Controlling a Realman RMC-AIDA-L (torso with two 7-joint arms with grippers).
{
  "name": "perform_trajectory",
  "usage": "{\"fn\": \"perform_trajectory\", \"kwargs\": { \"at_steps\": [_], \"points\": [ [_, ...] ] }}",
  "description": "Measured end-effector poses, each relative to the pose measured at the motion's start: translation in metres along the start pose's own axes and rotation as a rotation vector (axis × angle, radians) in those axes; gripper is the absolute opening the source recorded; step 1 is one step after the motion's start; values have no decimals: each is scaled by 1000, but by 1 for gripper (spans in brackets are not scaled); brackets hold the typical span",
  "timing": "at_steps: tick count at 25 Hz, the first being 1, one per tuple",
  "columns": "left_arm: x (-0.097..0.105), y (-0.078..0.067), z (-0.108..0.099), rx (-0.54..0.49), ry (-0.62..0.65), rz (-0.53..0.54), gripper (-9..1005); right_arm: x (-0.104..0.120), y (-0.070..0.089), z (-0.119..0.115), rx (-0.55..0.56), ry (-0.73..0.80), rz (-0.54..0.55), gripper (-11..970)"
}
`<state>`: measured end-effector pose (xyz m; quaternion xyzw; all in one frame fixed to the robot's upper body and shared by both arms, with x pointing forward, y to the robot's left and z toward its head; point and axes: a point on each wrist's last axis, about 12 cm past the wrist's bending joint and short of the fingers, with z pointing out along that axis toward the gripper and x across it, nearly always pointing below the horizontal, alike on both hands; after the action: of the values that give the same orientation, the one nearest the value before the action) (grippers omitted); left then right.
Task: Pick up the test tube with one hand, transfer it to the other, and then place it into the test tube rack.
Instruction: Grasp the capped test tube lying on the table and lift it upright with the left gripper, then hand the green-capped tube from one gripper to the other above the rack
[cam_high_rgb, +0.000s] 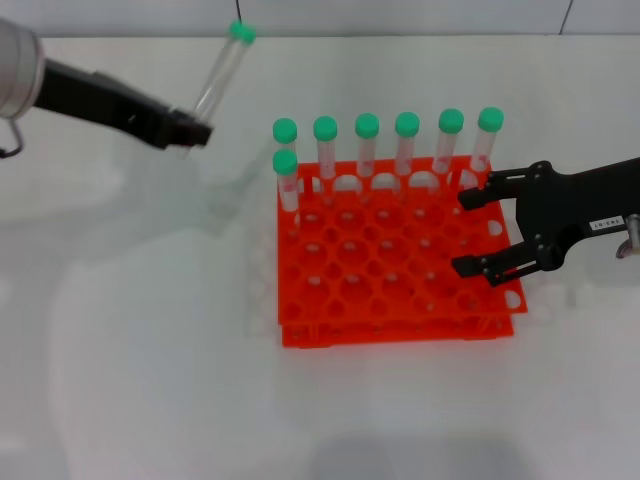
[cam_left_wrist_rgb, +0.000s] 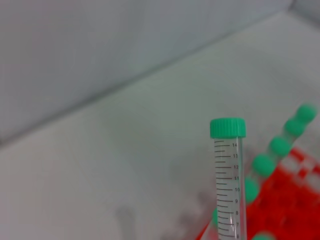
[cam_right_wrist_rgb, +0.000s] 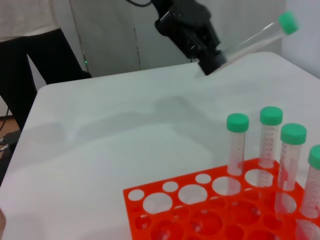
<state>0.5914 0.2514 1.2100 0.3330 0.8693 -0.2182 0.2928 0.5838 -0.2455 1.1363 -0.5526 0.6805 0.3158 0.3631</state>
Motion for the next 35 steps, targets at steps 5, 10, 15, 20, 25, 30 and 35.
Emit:
{"fn": "perform_trajectory", "kwargs": {
  "at_steps": [5, 10, 15, 20, 25, 30, 35],
  "points": [
    [-1, -6, 2, 67, -224, 138, 211, -2, 2, 5, -5, -13, 2, 872],
    [11, -7, 16, 179, -457, 194, 215, -2, 4, 11, -10, -26, 7, 872],
    [20, -6, 41, 269, -514, 200, 220, -3, 6, 14, -12, -40, 9, 871],
    [25, -12, 68, 373, -476, 268, 224, -6, 6, 16, -13, -50, 7, 871],
    [25, -15, 83, 446, -366, 310, 228, -10, 5, 18, -14, -72, 4, 871],
    [24, -13, 85, 434, -317, 329, 233, -10, 5, 17, -10, -79, 9, 872],
    [25, -9, 86, 409, -290, 328, 237, -11, 2, 14, 9, -82, 19, 871]
  ]
}}
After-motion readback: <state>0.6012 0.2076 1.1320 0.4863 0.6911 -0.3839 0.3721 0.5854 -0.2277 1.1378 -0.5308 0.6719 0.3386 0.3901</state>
